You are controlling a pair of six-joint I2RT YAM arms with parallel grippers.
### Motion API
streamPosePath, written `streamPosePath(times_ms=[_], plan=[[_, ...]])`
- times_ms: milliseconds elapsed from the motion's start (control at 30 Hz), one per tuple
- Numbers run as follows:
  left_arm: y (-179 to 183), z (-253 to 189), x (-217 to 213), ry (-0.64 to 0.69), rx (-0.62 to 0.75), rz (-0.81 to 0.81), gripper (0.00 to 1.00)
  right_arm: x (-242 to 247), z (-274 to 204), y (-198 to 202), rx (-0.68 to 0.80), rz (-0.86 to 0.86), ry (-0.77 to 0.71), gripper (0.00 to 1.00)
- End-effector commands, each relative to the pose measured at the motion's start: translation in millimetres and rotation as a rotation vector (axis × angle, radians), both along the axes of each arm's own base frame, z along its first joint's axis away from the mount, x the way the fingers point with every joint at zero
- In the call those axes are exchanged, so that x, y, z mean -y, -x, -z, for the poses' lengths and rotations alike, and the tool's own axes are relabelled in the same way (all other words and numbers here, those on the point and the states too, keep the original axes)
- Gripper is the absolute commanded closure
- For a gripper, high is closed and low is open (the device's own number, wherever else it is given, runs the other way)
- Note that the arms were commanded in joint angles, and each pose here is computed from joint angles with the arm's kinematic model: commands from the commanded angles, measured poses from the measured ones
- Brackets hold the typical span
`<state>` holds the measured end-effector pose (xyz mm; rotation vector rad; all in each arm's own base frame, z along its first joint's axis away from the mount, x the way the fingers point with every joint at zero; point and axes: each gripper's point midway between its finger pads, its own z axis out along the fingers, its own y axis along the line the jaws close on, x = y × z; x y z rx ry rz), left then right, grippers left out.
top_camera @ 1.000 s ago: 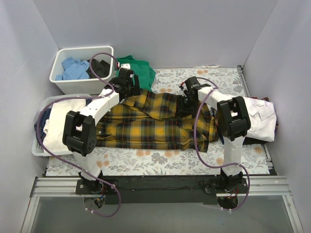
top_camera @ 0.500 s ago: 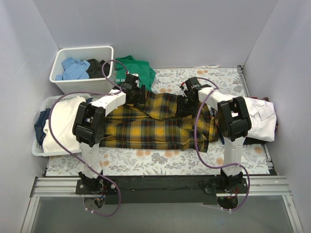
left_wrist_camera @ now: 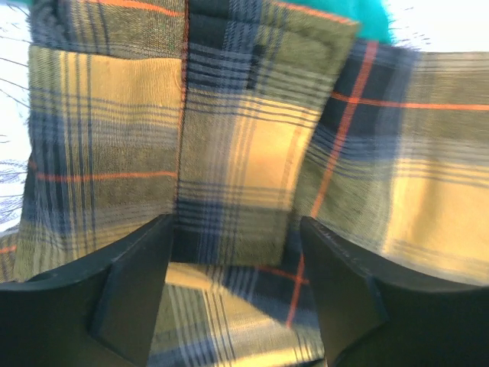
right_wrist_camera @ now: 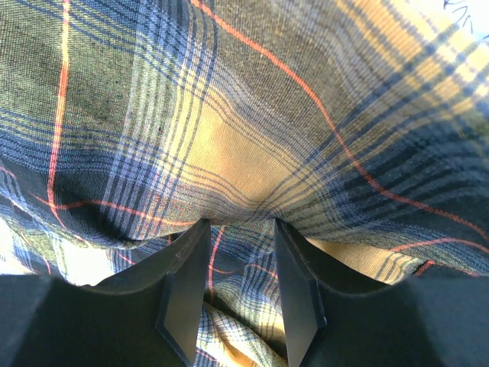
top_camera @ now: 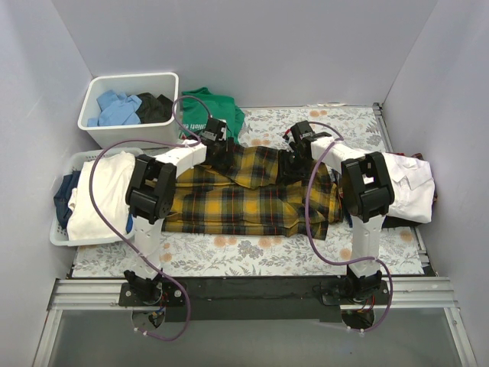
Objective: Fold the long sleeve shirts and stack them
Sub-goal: Fold the shirt
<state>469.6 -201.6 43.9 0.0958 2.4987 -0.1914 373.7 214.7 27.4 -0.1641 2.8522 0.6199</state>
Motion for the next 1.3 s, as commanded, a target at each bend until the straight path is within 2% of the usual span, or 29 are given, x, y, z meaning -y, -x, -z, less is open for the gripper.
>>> streamPosePath(times_ms=[0,133,167,233,500,600,633,733,967,1267], plan=[[1.4,10.5,-5.9,-0.1,-0.014,-0.01,0.36,13.8,21.6,6.6,-0.059,0.016,0.082,0.52],[6.6,26.2,-13.8,-0.181,-0.046,-0.027,0.44,13.6,20.1,4.3,-0.057,0.019,0.08,0.52],[6.3,26.6,-16.4,-0.189,-0.047,-0.038,0.52,12.4,18.8,3.2,-0.054,0.021,0.078,0.52],[5.4,22.3,-22.9,-0.215,-0.041,-0.068,0.59,12.6,18.5,3.2,-0.056,0.021,0.081,0.52],[-6.7,-28.0,-26.8,-0.207,0.054,-0.116,0.67,14.2,18.1,2.0,-0.055,0.025,0.088,0.52],[-11.4,-55.1,-29.6,-0.205,0.102,-0.138,0.76,16.0,17.9,1.3,-0.051,0.031,0.098,0.53],[-11.8,-62.4,-30.0,-0.201,0.113,-0.142,0.85,16.6,18.6,2.0,-0.052,0.033,0.104,0.53],[-13.0,-88.2,-32.8,-0.201,0.145,-0.144,1.0,20.5,18.2,1.1,-0.049,0.045,0.111,0.53],[-8.7,-158.0,-47.3,-0.193,0.244,-0.201,1.0,28.7,12.8,-1.9,-0.03,0.062,0.122,0.53],[26.2,-272.2,-103.7,-0.197,0.419,-0.389,1.0,40.8,-9.5,-13.4,0.063,0.063,0.161,0.52]])
